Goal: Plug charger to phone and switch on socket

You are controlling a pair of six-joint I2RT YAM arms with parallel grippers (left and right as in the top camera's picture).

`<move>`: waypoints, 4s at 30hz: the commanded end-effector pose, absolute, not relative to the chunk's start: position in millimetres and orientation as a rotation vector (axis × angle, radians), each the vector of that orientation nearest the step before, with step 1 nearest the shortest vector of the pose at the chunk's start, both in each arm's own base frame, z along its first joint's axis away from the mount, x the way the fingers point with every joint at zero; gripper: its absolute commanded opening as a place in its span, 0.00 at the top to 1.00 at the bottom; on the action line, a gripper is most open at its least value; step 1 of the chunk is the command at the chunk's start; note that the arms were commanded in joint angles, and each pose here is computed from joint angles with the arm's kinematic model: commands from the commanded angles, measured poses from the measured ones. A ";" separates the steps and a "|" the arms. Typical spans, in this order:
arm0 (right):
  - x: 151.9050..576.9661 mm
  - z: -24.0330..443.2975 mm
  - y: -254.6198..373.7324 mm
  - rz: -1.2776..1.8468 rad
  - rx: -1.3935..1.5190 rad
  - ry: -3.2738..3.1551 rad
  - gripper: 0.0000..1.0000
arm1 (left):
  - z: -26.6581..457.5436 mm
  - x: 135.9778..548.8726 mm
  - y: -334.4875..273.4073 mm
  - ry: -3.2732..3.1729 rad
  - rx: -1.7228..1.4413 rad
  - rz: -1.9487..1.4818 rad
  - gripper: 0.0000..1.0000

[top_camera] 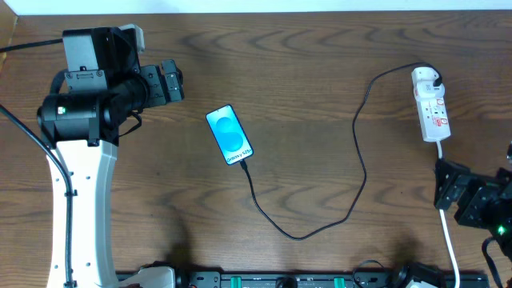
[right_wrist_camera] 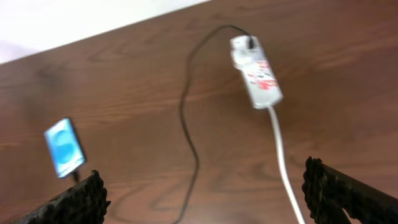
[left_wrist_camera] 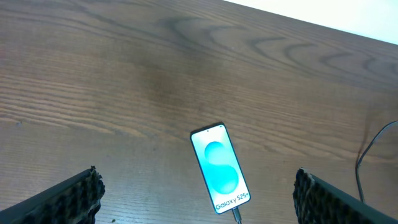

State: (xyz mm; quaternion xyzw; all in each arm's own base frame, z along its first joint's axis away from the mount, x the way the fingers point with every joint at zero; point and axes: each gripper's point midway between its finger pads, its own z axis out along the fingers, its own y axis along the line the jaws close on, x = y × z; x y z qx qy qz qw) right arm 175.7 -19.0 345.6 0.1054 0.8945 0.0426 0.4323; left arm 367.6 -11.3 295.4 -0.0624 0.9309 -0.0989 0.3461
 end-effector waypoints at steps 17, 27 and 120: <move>241.4 184.1 -30.0 0.072 0.303 1.623 0.01 | 298.2 364.4 -11.0 2.407 -0.167 -0.252 0.01; 244.2 157.9 -31.1 0.044 0.281 1.617 0.01 | 298.2 364.4 -11.0 2.407 -0.167 -0.252 0.01; 244.2 157.9 -31.1 0.044 0.281 1.617 0.01 | 136.0 243.6 10.0 1.721 -0.165 -0.058 0.01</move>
